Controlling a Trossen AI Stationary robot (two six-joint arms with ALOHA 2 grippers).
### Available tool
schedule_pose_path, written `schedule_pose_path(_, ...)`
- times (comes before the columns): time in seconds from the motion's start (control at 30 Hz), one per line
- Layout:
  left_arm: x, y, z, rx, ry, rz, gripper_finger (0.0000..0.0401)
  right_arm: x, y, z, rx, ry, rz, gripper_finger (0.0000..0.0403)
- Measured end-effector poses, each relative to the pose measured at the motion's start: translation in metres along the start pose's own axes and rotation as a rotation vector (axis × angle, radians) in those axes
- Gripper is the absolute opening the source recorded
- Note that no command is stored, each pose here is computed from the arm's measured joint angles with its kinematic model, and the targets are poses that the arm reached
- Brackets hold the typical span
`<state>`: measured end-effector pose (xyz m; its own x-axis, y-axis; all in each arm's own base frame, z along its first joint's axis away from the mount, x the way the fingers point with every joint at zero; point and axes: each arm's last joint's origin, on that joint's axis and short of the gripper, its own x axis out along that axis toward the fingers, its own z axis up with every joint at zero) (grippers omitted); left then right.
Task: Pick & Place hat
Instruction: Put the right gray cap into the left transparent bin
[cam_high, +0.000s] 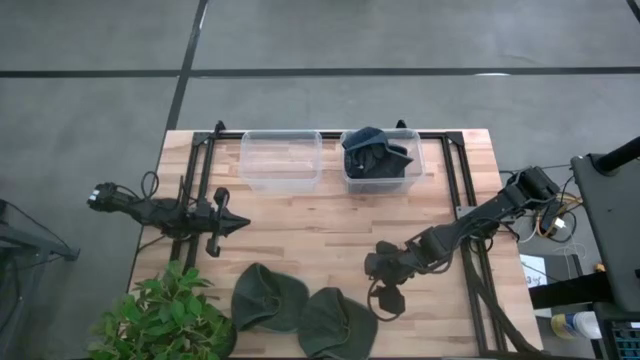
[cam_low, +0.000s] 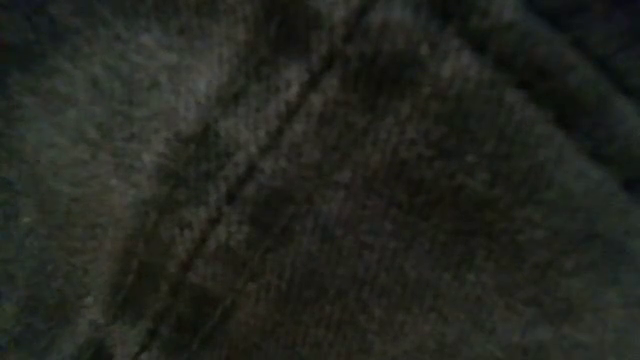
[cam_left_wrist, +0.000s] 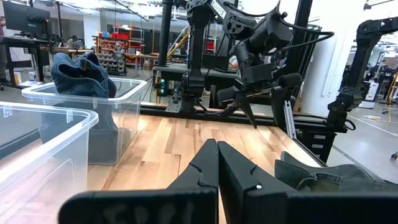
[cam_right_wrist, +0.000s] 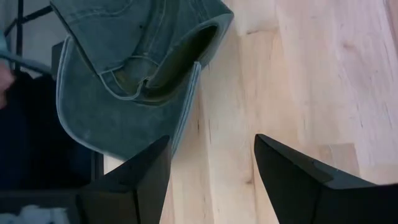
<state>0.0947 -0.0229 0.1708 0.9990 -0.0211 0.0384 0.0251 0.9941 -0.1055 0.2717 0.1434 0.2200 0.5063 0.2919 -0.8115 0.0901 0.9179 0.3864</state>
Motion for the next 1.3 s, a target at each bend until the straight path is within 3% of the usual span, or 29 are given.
schedule_pose_path(0.2, 0.000, 0.000, 0.000, 0.000, 0.000, 0.000, 0.0000, 0.000, 0.001, 0.001, -0.033, -0.007, 0.005, 0.0226)
schedule_pose_path(0.4, 0.000, 0.000, 0.000, 0.000, 0.000, 0.000, 0.0000, 0.004, 0.013, 0.002, 0.095, -0.073, 0.065, 0.0226)
schedule_pose_path(0.83, 0.000, 0.000, 0.000, 0.001, 0.004, 0.000, 0.0000, 0.043, 0.018, -0.008, 0.244, -0.035, 0.045, 0.0226)
schedule_pose_path(1.3, 0.001, 0.000, 0.000, 0.001, 0.004, 0.000, 0.0000, 0.077, 0.020, -0.018, 0.284, 0.002, 0.050, 0.0226)
